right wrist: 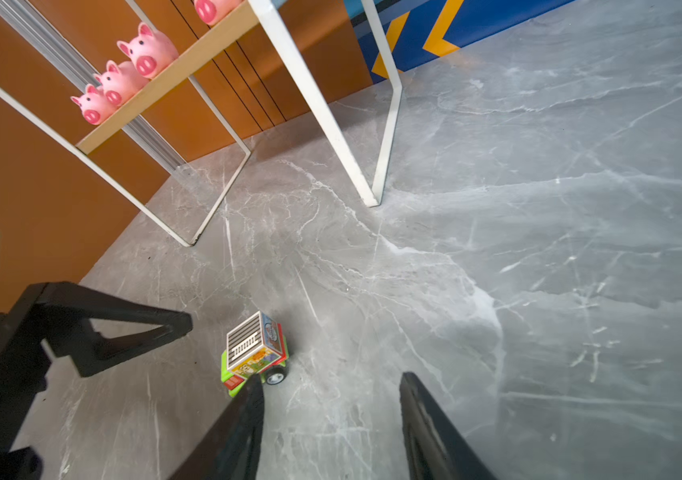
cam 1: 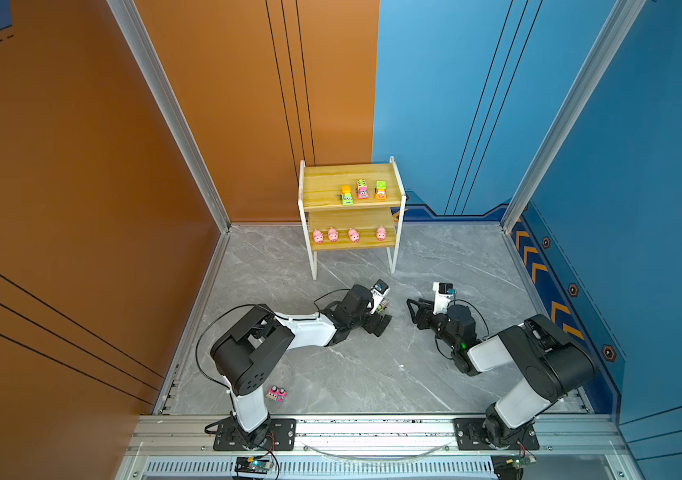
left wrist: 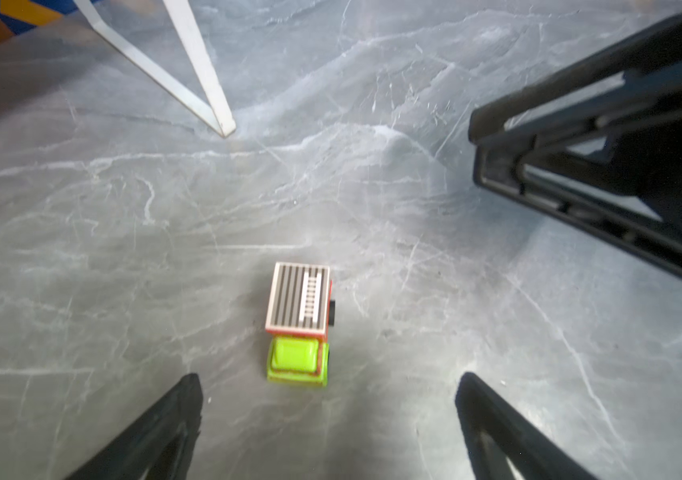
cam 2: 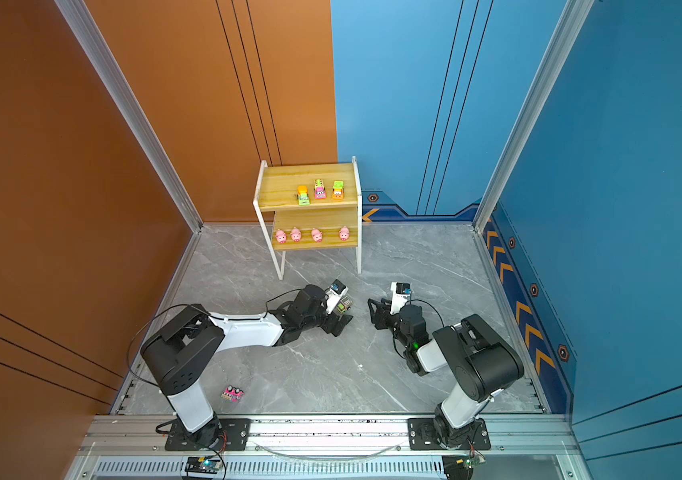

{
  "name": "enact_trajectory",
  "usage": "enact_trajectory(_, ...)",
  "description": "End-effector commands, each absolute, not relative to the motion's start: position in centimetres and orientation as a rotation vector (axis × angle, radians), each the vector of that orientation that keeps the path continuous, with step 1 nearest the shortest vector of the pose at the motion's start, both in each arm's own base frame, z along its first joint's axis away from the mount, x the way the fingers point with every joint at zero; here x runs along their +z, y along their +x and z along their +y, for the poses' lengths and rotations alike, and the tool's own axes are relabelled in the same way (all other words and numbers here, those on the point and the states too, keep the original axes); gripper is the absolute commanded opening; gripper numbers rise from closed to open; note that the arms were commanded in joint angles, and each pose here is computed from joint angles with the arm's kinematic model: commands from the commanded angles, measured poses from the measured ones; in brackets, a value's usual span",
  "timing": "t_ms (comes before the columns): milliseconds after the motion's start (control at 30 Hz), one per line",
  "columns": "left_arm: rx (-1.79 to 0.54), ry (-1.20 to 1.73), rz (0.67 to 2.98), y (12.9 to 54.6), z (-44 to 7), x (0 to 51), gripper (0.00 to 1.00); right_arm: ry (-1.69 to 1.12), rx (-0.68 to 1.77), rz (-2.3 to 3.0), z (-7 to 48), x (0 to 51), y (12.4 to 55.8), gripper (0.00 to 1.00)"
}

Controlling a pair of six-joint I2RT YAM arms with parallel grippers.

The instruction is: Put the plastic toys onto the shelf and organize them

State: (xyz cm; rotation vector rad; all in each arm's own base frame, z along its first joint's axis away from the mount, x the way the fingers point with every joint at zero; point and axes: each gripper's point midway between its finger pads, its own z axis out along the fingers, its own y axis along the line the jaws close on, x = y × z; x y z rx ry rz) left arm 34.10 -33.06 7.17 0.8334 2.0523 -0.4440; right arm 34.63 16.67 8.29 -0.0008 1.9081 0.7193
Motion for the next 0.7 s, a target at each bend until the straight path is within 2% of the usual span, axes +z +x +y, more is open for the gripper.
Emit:
enact_trajectory(0, -0.488, 0.806, 1.949, 35.8, -33.2, 7.9, 0.94, -0.045, 0.763, 1.843, 17.0, 9.7, 34.4, 0.53)
enact_trajectory(667, -0.595, 0.757, 1.959, 37.6, -32.1, 4.8, 0.87, -0.014, 0.768, 1.809, 16.5, 10.0, 34.5, 0.5)
